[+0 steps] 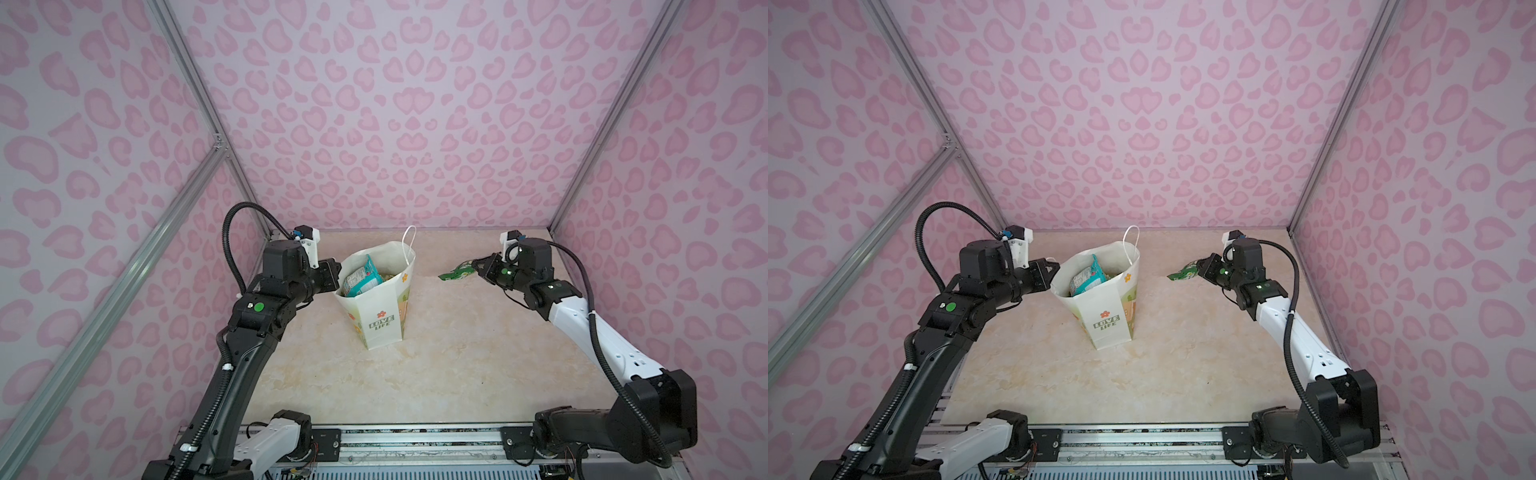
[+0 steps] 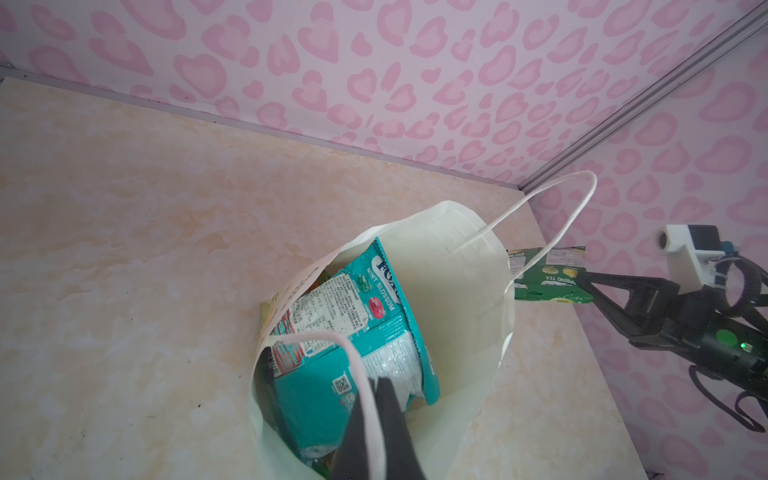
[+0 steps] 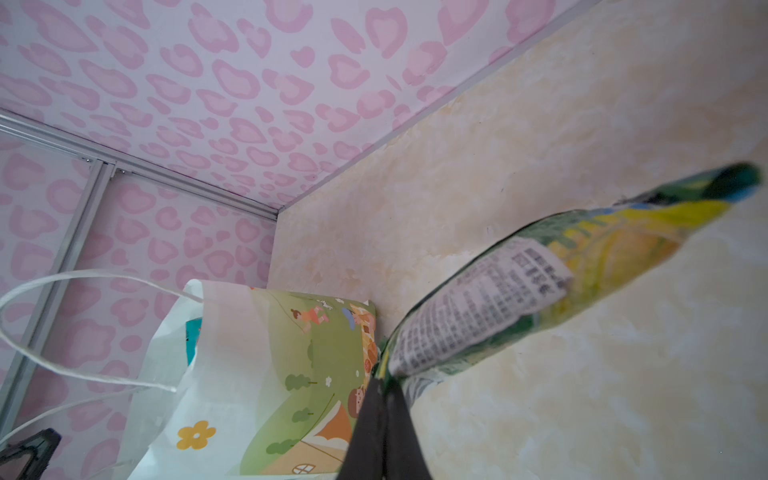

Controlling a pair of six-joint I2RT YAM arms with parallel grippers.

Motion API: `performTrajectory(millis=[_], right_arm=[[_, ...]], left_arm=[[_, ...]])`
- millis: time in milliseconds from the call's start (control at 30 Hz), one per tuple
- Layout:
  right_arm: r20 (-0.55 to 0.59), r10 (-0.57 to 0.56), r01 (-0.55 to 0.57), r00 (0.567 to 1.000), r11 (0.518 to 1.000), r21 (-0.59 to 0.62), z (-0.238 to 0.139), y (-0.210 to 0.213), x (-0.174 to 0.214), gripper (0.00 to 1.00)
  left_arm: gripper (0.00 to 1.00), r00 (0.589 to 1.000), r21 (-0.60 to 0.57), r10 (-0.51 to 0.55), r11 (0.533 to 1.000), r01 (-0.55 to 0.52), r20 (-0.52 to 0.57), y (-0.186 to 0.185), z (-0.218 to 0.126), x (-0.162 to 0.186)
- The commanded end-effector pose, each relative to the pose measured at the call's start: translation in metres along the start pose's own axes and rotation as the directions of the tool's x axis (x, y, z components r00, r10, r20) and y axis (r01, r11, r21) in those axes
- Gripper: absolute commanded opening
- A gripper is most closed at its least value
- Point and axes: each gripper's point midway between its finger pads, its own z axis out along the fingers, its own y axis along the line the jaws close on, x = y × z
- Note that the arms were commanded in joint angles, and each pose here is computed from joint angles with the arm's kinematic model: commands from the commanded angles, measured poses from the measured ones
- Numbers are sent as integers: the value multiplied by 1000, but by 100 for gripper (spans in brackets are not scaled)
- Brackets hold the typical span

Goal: Place the snacks into the paper bag
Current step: 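Carry the green pack with the right gripper up over the bag opening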

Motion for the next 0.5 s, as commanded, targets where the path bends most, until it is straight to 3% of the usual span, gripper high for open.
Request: performTrajectory(millis=[0, 233, 467], right_arm=[[21, -60, 60, 998, 998, -13, -9, 24, -6, 0], [131, -181, 198, 975, 972, -128, -43, 117, -35, 0], [217, -275, 326, 937, 912, -250, -62, 210, -49, 0]], left_arm=[[4, 1000, 19, 14, 1000, -14, 28, -4, -2, -6], [4, 1000, 19, 13, 1000, -13, 26, -4, -1, -6], [4, 1000, 18, 14, 1000, -14, 24, -4, -1, -5]])
